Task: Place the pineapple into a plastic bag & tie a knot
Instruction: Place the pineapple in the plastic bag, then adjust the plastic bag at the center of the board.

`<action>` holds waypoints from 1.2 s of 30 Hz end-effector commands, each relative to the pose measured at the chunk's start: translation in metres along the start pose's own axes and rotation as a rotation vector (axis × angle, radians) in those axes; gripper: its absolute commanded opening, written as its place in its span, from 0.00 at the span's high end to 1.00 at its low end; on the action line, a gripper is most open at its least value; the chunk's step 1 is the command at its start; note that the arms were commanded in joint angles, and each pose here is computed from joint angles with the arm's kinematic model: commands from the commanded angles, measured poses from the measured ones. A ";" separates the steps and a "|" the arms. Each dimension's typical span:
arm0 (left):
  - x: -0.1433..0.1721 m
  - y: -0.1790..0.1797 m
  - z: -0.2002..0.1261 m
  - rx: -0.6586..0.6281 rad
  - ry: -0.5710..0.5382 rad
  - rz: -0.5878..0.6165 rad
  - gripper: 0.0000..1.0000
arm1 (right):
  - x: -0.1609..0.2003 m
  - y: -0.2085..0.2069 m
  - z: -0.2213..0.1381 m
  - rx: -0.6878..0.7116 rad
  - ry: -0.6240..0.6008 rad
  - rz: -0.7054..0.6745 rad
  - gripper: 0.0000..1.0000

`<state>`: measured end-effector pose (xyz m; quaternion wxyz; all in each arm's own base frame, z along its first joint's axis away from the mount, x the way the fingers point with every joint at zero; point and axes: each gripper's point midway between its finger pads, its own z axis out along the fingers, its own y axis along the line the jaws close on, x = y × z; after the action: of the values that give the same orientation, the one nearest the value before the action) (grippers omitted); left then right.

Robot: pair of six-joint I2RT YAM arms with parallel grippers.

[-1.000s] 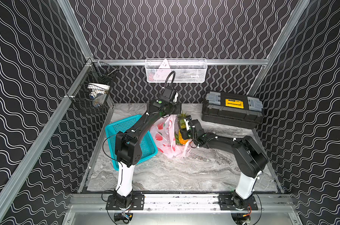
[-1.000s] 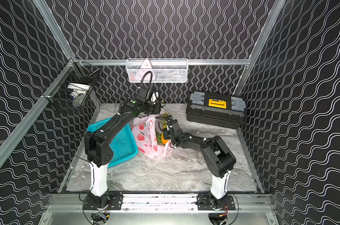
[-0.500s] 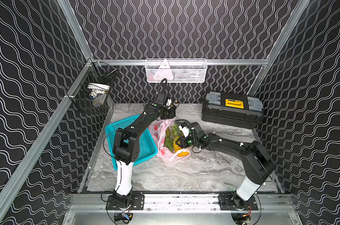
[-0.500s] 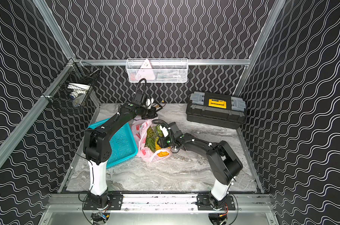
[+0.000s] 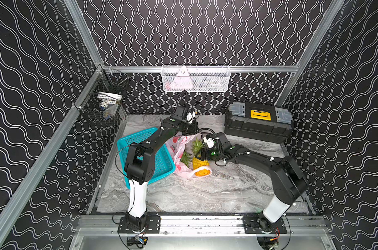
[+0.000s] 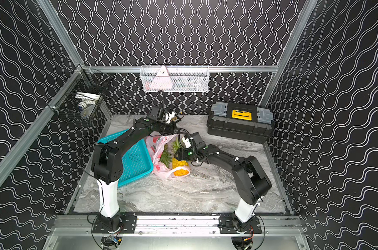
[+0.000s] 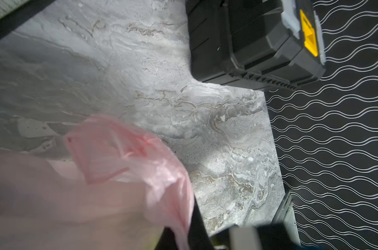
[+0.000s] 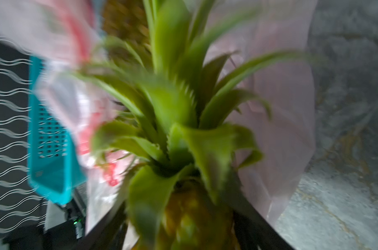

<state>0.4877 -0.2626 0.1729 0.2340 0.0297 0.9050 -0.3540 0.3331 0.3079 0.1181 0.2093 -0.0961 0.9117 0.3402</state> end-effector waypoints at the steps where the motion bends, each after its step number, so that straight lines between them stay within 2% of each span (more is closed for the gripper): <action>1: -0.005 -0.002 0.005 0.042 -0.017 -0.008 1.00 | -0.009 0.008 -0.013 -0.031 -0.026 0.016 0.18; 8: -0.001 0.002 0.010 0.037 -0.006 -0.009 1.00 | -0.013 0.006 -0.058 0.059 -0.095 0.008 0.14; 13: -0.001 0.002 0.007 0.028 -0.006 0.009 1.00 | 0.015 0.009 -0.082 0.096 -0.024 -0.003 0.15; 16: 0.000 0.002 0.007 0.025 -0.003 0.013 1.00 | 0.036 0.021 -0.078 0.080 0.011 -0.043 0.14; 19: 0.000 0.002 0.007 0.028 -0.006 0.009 1.00 | 0.050 0.020 -0.068 0.123 0.040 -0.081 0.15; 23: -0.001 0.001 0.006 0.030 -0.008 0.009 1.00 | 0.061 0.006 -0.060 0.169 0.048 -0.068 0.26; 25: 0.000 0.001 0.005 0.029 -0.007 0.011 1.00 | 0.066 0.001 -0.061 0.172 0.041 -0.072 0.27; 28: 0.000 0.001 0.004 0.026 -0.006 0.012 1.00 | 0.070 -0.006 -0.063 0.193 0.034 -0.088 0.25; 32: -0.001 0.000 0.002 0.024 -0.012 0.012 1.00 | 0.068 -0.014 -0.057 0.228 0.027 -0.106 0.17; 36: 0.000 0.001 0.002 0.020 -0.011 0.013 1.00 | 0.056 -0.017 -0.044 0.243 0.001 -0.116 0.20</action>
<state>0.4893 -0.2641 0.1661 0.2322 0.0267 0.9016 -0.3639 0.2572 0.2586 0.1081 0.2051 -0.1216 0.9465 0.2175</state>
